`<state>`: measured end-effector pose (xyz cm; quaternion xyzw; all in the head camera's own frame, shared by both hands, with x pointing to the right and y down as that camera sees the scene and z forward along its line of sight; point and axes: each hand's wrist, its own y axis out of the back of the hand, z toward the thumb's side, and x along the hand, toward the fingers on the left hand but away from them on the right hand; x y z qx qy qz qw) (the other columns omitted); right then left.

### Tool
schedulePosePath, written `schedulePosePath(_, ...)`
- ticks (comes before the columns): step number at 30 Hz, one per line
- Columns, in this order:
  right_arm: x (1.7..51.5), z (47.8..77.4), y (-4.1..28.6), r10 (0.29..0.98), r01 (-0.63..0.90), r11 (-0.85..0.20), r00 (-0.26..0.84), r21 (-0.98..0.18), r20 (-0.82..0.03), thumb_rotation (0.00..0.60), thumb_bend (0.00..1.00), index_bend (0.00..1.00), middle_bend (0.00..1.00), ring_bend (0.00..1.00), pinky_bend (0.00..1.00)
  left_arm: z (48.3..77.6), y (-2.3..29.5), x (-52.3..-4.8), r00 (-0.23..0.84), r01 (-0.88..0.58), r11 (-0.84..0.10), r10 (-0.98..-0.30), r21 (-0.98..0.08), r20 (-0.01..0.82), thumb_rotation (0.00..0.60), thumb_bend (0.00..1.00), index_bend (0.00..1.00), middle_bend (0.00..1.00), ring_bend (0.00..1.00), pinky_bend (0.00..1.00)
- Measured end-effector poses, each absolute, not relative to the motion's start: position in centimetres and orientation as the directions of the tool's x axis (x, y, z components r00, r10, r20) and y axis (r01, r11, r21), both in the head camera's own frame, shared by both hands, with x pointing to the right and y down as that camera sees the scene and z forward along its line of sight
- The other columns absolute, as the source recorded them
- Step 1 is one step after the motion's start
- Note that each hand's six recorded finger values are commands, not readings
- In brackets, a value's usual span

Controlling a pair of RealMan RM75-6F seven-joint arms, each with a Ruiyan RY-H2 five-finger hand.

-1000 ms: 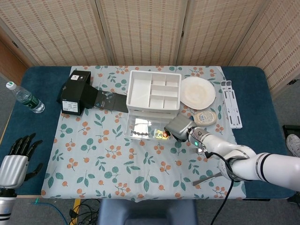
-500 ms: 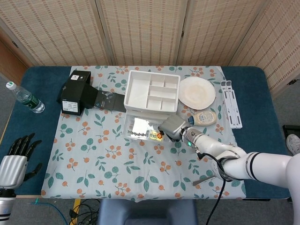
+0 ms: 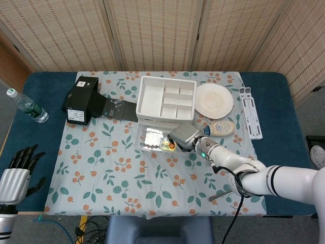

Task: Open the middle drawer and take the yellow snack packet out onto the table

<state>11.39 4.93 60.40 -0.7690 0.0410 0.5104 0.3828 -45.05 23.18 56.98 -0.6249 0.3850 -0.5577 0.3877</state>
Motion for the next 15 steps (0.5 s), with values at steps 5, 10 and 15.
schedulePosePath(5, 11.3, 60.3, 5.1, 0.322, -0.451, -0.707, 0.481, -0.545, -0.815, 0.6, 1.0, 0.33, 1.0, 1.0, 1.0, 56.9, 23.2, -45.2, 0.078, -0.049, -0.402, -0.914, -0.914, 0.398, 0.6, 0.27, 0.18, 0.07, 0.06, 0.09)
schedulePosePath(10, 11.6, 60.3, 6.0, 0.284, -0.477, -0.714, 0.47, -0.512, -0.835, 0.6, 1.0, 0.33, 1.0, 1.0, 1.0, 56.9, 23.3, -45.2, 0.075, -0.049, -0.403, -0.914, -0.914, 0.399, 0.6, 0.27, 0.18, 0.07, 0.06, 0.09)
schedulePosePath(15, 12.0, 60.2, 6.3, 0.259, -0.514, -0.707, 0.451, -0.486, -0.854, 0.6, 1.0, 0.33, 1.0, 1.0, 1.0, 56.9, 23.3, -45.2, 0.077, -0.05, -0.404, -0.913, -0.913, 0.4, 0.6, 0.27, 0.18, 0.07, 0.06, 0.09)
